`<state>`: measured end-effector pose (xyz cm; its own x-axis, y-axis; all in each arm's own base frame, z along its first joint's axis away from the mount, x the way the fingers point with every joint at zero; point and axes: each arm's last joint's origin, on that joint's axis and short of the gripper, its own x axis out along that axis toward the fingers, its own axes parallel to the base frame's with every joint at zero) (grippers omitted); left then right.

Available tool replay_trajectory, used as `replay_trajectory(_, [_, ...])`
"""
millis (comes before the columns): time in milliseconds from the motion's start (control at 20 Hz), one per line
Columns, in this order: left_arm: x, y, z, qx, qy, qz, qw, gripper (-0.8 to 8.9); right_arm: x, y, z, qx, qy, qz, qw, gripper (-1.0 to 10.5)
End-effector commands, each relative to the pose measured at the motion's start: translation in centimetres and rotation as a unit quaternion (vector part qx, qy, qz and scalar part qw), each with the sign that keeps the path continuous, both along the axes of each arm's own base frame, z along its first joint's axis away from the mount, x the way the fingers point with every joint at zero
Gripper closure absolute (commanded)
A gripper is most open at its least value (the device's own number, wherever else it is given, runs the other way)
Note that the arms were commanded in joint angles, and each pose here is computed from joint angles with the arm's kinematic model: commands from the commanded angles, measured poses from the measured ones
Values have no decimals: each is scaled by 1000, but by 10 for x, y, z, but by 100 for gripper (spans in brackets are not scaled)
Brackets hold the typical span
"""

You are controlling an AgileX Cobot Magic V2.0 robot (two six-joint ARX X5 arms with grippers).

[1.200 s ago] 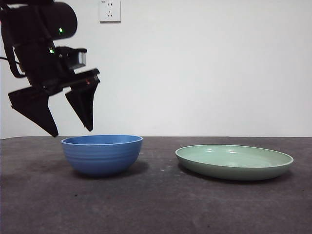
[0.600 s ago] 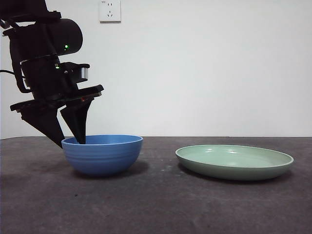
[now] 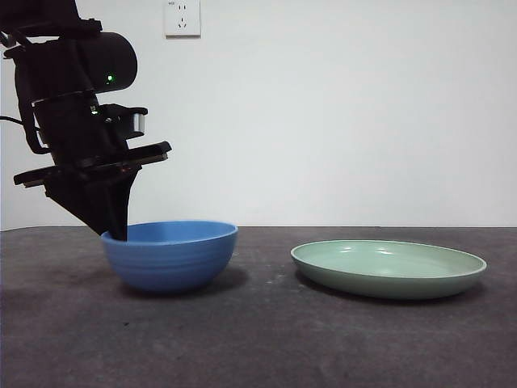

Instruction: Pick up the blue bowl, put it on the green plate, put it on desk

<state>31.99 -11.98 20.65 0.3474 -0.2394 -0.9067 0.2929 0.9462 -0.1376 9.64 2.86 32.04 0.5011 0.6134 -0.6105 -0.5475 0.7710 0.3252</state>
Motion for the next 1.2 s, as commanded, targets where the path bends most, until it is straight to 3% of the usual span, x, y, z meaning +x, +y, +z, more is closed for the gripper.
replay_trajectory(50, [6,-4,1,-7,-9,10,1000,803,0,0,6,5,-10,1,1000,559])
replay_trajectory(400, [4,-19,42,-34,-53,0,998,803,0,0,6,5,-10,1,1000,559])
replay_trajectory(750, [-4,-66,92,-100,-104,-61,988,803,0,0,6,5,-9,0,1000,559])
replay_trajectory(1200, [21,-140,59,-100,-68,-104,987,802,0,0,6,5,-8,-1,1000,559])
